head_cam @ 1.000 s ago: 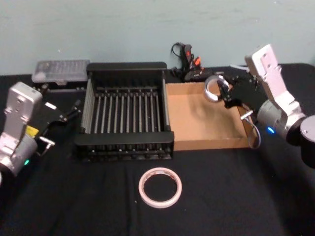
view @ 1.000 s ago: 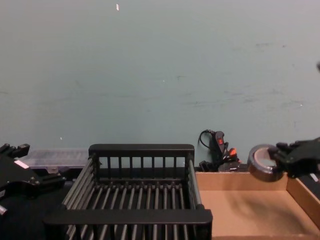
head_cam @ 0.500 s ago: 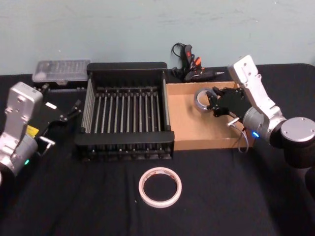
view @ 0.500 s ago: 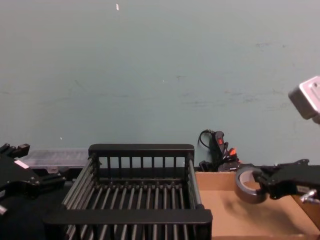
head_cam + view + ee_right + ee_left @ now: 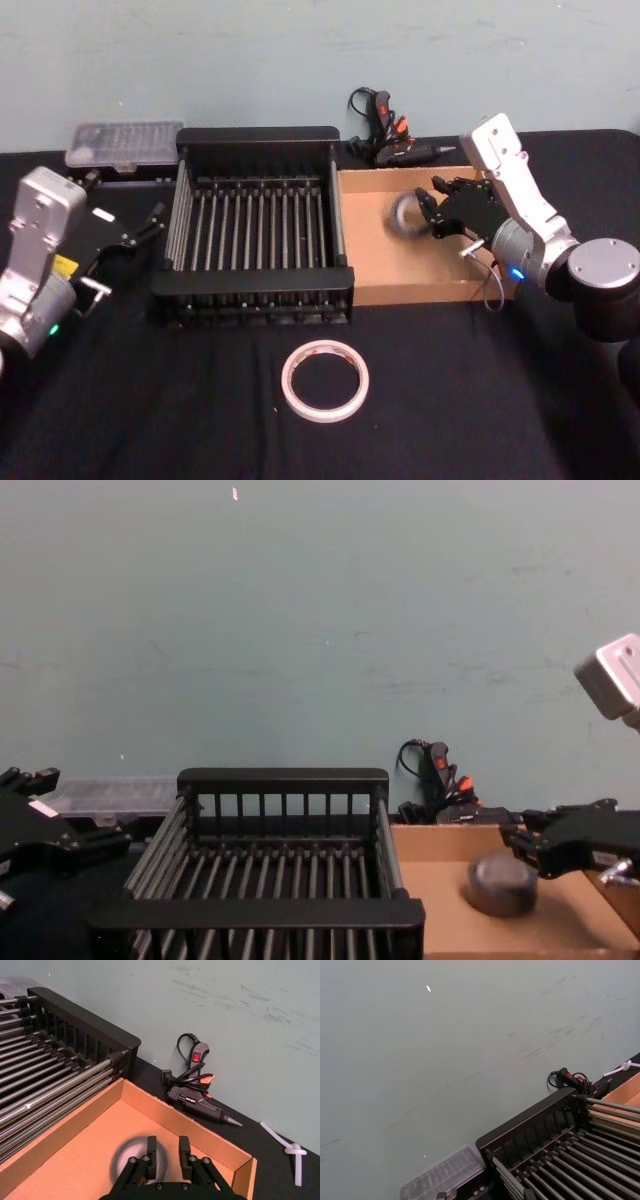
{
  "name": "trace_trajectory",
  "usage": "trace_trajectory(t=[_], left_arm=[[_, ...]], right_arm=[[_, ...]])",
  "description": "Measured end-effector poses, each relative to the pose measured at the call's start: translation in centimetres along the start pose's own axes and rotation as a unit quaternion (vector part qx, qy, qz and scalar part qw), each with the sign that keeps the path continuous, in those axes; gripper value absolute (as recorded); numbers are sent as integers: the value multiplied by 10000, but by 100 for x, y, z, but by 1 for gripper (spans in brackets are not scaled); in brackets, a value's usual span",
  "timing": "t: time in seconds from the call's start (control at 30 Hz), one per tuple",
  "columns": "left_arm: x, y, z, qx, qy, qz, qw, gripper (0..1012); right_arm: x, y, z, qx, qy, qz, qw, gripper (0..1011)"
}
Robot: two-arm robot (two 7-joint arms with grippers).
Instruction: Pick up the white tape and place it into the black box , Pick up the silver tape and place it into the brown box.
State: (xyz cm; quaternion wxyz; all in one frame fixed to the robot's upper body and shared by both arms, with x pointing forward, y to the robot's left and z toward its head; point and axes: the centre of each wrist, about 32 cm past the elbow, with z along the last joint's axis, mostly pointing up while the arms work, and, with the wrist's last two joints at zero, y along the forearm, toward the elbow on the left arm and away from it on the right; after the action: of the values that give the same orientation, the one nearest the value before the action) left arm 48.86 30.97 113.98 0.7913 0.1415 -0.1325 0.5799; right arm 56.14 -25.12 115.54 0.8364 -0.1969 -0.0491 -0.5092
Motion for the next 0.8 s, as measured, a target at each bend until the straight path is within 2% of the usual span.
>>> trace_trajectory(t=[0.2, 0.23, 0.37, 0.43, 0.47, 0.7, 0.8], left_arm=[[0, 0, 0, 0, 0, 0, 10000, 1001], [0, 0, 0, 0, 0, 0, 10000, 1001], [0, 0, 0, 0, 0, 0, 10000, 1001], [0, 0, 0, 0, 0, 0, 10000, 1001], [0, 0, 0, 0, 0, 0, 10000, 1001], [0, 0, 0, 0, 0, 0, 10000, 1001], [0, 0, 0, 0, 0, 0, 10000, 1001]], right_arm=[[2, -2, 2, 6, 2, -2, 10000, 424], [3, -3, 2, 6, 2, -3, 10000, 483], [4, -4, 1, 8, 3, -5, 10000, 569], [5, -5, 1, 10, 3, -6, 10000, 685], [5, -5, 1, 10, 3, -6, 10000, 685], [6, -5, 3, 15, 4, -6, 10000, 913], [6, -5, 3, 16, 5, -6, 10000, 976]])
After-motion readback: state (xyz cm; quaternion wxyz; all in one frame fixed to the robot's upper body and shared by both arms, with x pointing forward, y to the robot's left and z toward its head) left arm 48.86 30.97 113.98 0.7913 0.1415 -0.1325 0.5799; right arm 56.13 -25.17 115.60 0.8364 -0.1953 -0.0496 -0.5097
